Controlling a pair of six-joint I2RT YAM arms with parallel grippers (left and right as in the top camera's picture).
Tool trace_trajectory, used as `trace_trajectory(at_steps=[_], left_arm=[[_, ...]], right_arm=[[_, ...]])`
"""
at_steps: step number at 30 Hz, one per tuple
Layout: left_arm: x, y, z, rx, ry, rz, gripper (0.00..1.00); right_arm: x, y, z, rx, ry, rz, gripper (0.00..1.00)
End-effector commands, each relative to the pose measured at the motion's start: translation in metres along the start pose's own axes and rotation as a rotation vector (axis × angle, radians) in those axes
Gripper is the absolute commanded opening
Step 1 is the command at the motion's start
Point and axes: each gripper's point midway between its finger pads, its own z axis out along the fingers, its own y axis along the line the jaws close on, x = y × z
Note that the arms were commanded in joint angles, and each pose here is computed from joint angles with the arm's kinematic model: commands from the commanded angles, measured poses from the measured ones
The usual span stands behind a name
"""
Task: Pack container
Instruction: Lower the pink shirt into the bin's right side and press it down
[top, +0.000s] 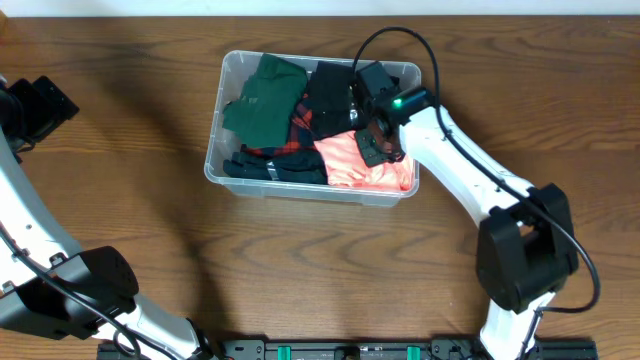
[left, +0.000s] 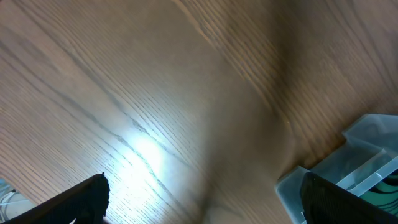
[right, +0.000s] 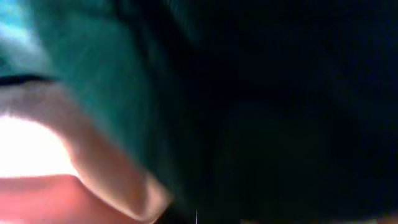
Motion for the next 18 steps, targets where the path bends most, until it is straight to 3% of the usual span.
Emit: trace_trajectory(at_steps=[1,9,13,18], left_arm=[[0.001,0.001,0.002,-0.004,0.008,-0.012,0.98],[0.001,0.001,0.002,-0.004,0.008,-0.012,0.98],[0.001,0.001,0.002,-0.004,0.008,-0.012,0.98],[0.001,0.001,0.002,-0.004,0.008,-0.012,0.98]], right_arm=[[0.011,0.001,0.024,0.019,0.065,0.007,0.02],[0.0,0.001,0.013,0.012,0.024,0.005,0.05],[-0.013,0.0,-0.008,0.004,-0.028,0.013,0.17],[-0.029,-0.003,-0.051,-0.011,-0.121,0.021,0.45]])
